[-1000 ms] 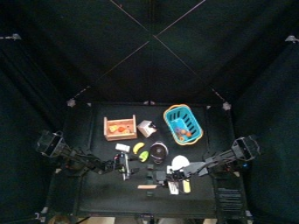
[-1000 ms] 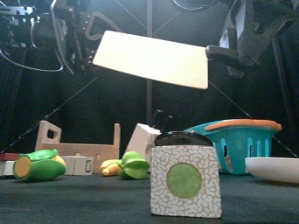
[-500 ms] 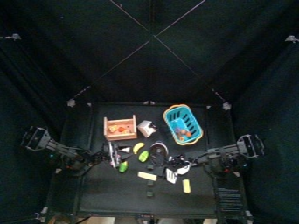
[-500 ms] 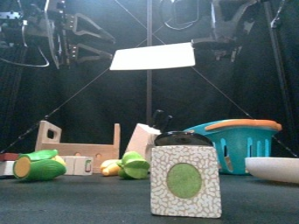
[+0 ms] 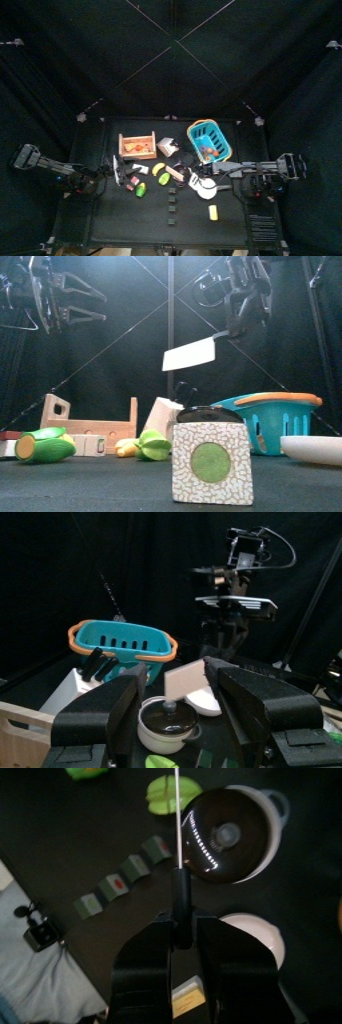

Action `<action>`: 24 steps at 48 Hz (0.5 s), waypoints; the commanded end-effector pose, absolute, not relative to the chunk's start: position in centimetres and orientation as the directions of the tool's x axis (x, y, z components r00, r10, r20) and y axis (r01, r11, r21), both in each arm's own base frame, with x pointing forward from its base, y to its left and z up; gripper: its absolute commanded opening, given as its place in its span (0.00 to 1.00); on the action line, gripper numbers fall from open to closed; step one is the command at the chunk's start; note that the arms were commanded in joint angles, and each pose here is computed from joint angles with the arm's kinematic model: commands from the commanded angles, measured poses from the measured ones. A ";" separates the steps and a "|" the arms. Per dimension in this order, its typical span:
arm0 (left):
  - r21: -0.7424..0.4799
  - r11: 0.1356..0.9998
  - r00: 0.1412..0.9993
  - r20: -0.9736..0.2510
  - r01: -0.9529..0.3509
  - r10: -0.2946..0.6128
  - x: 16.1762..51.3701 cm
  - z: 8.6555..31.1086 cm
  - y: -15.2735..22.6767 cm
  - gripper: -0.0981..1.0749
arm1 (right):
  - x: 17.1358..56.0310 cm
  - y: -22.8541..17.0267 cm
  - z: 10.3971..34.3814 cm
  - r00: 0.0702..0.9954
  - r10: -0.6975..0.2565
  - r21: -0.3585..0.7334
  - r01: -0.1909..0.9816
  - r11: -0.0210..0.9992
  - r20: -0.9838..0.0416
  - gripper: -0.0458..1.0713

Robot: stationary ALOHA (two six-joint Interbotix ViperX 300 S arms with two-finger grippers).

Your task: Let go of cleaver handle

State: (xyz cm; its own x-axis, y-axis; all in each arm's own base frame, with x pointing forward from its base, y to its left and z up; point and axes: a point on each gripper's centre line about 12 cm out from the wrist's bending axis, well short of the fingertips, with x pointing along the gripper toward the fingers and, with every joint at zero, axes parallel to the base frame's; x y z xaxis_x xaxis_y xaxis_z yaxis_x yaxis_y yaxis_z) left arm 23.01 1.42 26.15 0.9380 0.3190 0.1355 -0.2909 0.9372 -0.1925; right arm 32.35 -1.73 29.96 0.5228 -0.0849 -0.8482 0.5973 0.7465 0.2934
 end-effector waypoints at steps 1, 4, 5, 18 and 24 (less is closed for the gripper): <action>-0.196 0.937 0.936 0.145 -0.290 0.320 23.4 26.6 1.4 0.81 | 31.8 -1.6 32.1 0.577 -0.086 0.338 0.586 0.737 -0.812 0.46; -0.193 0.937 0.937 0.140 -0.291 0.320 23.6 26.6 1.3 0.81 | 31.8 -1.7 32.6 0.581 -0.079 0.354 0.592 0.724 -0.810 0.46; -0.192 0.938 0.938 0.139 -0.290 0.319 23.6 26.5 1.3 0.81 | 31.9 -1.6 32.7 0.580 -0.075 0.357 0.592 0.723 -0.811 0.46; -0.179 0.942 0.947 0.103 -0.283 0.304 23.9 25.8 1.1 0.81 | 32.1 -1.7 33.2 0.553 -0.088 0.328 0.606 0.725 -0.828 0.46; -0.145 0.958 0.965 0.047 -0.247 0.256 24.4 25.0 0.4 0.81 | 32.1 -1.5 33.1 0.550 -0.080 0.326 0.599 0.731 -0.831 0.46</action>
